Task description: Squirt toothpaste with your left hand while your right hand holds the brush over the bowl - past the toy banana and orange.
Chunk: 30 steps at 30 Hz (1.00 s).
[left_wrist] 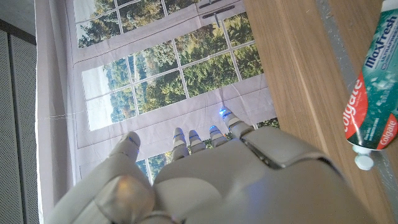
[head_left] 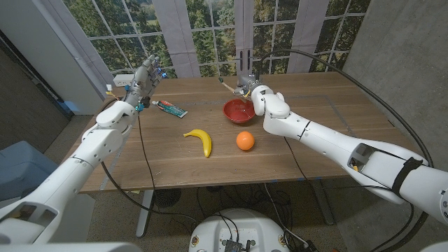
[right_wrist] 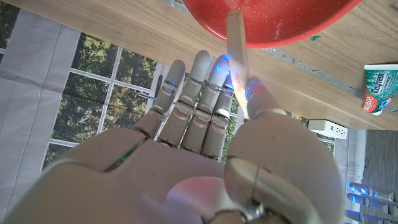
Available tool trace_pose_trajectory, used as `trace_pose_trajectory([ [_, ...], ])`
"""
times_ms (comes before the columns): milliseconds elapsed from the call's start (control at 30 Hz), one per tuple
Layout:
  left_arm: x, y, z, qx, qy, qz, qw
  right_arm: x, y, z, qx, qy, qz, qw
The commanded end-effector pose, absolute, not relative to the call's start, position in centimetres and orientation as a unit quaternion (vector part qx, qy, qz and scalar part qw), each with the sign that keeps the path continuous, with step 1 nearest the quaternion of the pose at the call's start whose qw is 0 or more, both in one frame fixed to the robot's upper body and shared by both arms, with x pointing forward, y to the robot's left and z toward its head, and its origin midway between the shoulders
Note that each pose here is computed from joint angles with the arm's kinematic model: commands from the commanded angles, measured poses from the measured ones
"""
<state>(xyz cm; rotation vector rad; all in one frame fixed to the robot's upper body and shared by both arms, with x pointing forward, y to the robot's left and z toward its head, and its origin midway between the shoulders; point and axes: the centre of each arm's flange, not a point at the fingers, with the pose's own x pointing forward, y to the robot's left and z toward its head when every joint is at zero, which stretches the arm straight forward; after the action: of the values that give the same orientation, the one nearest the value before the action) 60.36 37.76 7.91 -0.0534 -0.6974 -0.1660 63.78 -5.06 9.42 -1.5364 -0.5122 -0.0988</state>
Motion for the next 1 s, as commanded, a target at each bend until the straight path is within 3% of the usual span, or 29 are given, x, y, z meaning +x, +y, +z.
trace_pose_trajectory([
  [33, 60.6, 37.4, 8.2, -0.033, -0.350, -0.089, 0.932, 64.6, -5.0, 8.5, -0.689, -0.221, -0.035, 0.690],
  [1000, 59.3, 37.3, 8.0, -0.030, -0.360, -0.078, 0.929, 64.5, -4.5, 6.4, -0.694, -0.203, -0.020, 0.690],
])
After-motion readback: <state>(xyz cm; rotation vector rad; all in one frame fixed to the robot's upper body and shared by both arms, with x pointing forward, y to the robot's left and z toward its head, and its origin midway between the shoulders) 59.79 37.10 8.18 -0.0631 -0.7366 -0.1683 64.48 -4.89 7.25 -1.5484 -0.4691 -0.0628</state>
